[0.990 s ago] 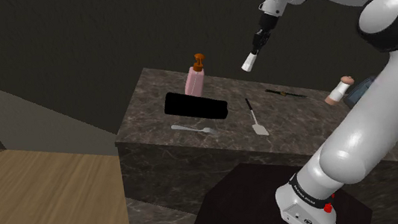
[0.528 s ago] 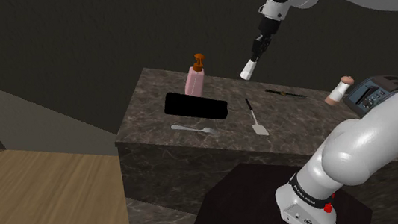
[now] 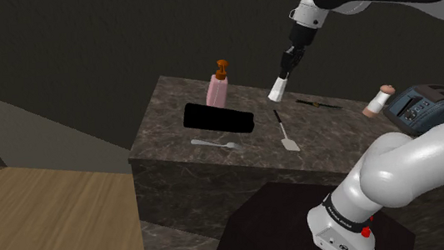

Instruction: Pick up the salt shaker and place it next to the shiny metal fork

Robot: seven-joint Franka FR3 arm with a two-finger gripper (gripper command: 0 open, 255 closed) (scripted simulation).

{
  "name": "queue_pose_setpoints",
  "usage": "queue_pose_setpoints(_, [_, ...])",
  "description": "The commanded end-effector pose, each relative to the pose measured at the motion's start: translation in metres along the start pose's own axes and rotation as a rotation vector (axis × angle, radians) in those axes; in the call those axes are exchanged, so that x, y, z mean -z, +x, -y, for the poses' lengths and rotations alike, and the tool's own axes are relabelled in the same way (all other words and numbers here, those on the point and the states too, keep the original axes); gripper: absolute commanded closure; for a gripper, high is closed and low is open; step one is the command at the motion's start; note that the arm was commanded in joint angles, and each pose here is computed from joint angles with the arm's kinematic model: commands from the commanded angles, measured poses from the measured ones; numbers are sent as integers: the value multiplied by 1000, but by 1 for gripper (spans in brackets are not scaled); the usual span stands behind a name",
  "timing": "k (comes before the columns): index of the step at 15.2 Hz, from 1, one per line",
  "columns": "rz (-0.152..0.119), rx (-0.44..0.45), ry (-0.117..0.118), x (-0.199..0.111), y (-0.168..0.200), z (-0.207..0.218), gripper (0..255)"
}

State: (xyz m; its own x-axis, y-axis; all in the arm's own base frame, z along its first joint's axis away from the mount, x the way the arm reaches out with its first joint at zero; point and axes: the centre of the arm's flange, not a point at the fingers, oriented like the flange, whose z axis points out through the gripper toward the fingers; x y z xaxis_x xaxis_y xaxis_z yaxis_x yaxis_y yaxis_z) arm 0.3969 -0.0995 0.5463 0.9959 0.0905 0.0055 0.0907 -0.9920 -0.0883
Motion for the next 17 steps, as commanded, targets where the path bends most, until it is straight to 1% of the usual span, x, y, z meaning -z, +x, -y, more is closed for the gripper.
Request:
queue_pose_setpoints(1, [0,-2,-1,-2,-12,22,255])
queue_pose_setpoints(10, [0,-2,-1,-11,-64,129,255])
queue_pose_setpoints(11, [0,-2,-1,-12,-73,147,255])
queue_pose_setpoints(17, [0,-2,-1,-44,-73,144,255])
